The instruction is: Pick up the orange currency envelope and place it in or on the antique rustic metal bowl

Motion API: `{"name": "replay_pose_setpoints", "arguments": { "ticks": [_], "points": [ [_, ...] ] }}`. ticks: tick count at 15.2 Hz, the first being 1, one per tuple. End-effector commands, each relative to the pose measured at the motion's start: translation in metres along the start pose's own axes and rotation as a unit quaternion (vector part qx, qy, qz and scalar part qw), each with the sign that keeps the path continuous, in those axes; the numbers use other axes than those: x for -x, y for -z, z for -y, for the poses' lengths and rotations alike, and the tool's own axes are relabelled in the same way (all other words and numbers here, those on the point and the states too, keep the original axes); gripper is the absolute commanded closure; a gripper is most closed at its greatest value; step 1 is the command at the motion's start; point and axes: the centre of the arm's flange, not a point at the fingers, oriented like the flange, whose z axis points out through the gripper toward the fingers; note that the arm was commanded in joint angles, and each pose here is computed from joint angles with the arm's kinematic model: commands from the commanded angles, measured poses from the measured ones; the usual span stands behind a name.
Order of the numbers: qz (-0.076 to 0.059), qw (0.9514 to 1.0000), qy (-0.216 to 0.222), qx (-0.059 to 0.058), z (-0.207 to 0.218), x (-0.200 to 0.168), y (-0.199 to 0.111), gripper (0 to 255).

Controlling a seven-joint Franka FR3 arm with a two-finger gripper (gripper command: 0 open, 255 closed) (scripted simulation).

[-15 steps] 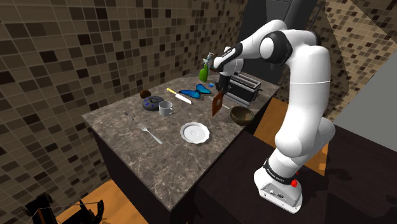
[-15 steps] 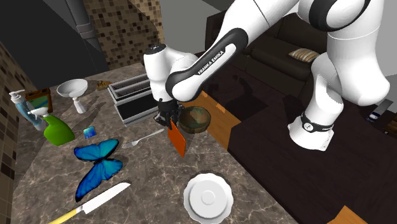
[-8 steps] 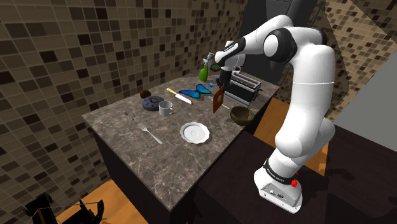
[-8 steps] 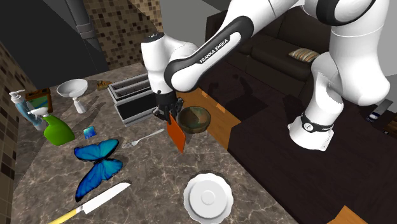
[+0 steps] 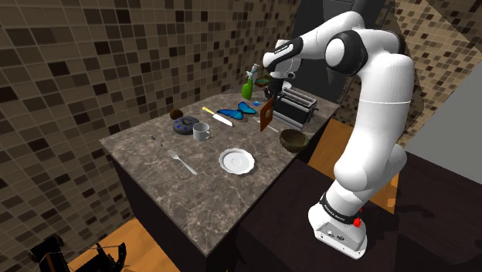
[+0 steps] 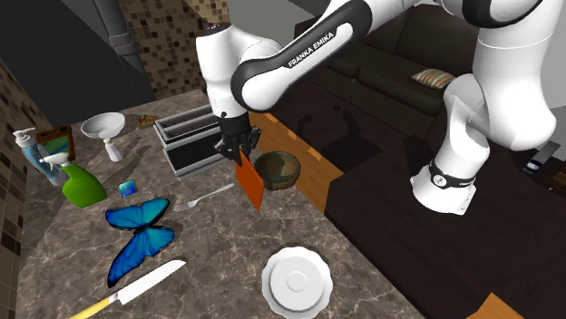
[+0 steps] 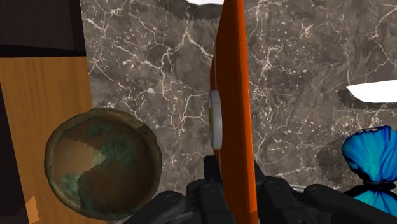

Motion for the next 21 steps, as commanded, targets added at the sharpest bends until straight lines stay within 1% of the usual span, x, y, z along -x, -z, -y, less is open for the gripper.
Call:
{"name": "replay_pose_setpoints", "arguments": {
  "ticks": [1,7,21],
  "points": [
    [0.0,1.0,0.0,0.0,-0.001,0.001,0.01,255],
    [0.0,1.0,0.0,0.0,-0.002,0.001,0.039,255],
    [0.0,1.0,0.0,0.0,-0.148,-0.1,0.09,255]
  ]
}}
